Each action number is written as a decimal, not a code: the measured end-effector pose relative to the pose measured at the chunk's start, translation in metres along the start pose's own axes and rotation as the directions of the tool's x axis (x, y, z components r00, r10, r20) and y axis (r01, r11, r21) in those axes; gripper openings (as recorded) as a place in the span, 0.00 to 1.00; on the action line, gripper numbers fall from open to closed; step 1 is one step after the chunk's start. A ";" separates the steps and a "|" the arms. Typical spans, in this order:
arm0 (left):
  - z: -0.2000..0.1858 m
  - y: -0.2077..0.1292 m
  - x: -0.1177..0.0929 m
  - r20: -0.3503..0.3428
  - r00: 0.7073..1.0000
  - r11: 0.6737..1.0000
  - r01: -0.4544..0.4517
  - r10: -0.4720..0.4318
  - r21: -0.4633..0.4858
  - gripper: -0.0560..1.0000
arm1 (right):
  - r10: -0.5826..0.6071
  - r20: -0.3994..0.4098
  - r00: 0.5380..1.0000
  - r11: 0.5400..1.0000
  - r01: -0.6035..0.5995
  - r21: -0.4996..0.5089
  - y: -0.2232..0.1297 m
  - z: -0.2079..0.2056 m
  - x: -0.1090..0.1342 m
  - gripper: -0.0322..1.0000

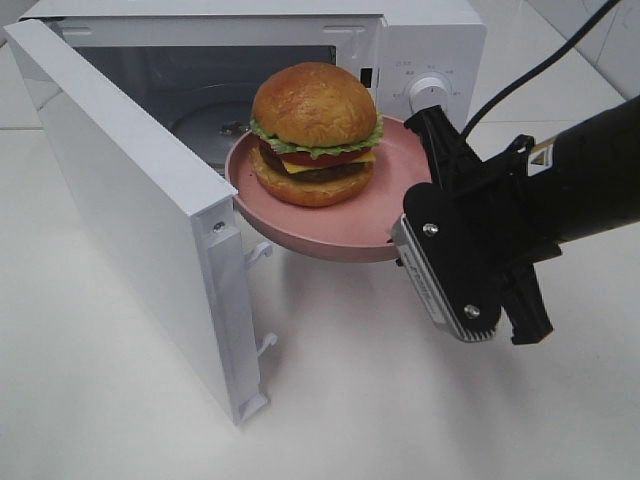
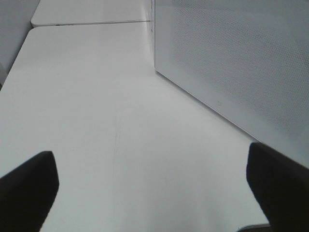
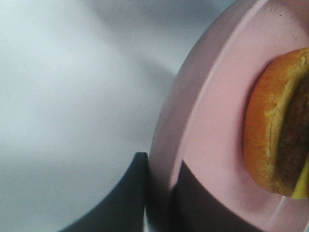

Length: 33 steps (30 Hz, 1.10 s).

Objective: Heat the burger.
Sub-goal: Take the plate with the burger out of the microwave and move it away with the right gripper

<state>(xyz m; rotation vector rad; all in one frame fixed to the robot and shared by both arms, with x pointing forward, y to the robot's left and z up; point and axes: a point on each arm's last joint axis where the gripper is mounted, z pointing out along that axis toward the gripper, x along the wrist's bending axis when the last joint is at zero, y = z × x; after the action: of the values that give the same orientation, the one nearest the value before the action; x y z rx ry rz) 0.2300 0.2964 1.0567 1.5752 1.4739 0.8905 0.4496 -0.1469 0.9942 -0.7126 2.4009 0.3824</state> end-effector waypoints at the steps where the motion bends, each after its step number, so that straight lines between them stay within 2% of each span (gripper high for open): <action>1: 0.000 0.000 0.000 0.000 1.000 1.000 0.000 0.000 0.000 0.98 | 0.005 0.003 1.000 1.000 -0.005 0.007 0.000 -0.004 0.002 0.12; 12: 0.000 0.000 0.000 0.000 1.000 1.000 0.000 0.000 0.000 0.98 | 0.019 0.024 1.000 0.997 -0.021 0.076 -0.005 -0.038 0.023 0.12; 14: 0.000 0.000 0.000 0.000 1.000 1.000 0.000 0.000 0.000 0.98 | 0.047 0.031 0.998 0.994 -0.050 0.098 -0.006 -0.049 0.034 0.12; 24: 0.000 0.000 0.000 0.000 1.000 1.000 0.000 0.000 0.000 0.98 | 0.085 0.041 0.996 0.987 -0.090 0.135 -0.009 -0.067 0.055 0.12; 26: 0.000 0.000 0.000 0.000 1.000 1.000 0.000 0.000 0.000 0.98 | 0.127 0.034 0.991 0.975 -0.131 0.177 -0.013 -0.073 0.065 0.12; 32: 0.000 0.000 0.000 0.000 1.000 1.000 0.000 0.000 0.000 0.98 | 0.198 0.058 0.978 0.950 -0.207 0.232 -0.018 -0.079 0.068 0.12; 33: 0.000 0.000 0.000 0.000 1.000 1.000 0.000 0.000 0.000 0.98 | 0.245 0.076 0.966 0.932 -0.257 0.255 -0.020 -0.080 0.068 0.12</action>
<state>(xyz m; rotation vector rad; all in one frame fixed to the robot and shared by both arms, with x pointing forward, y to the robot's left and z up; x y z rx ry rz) 0.2300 0.2964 1.0567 1.5752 1.4739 0.8905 0.3776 -0.2248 1.0125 -0.2756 2.4457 0.1713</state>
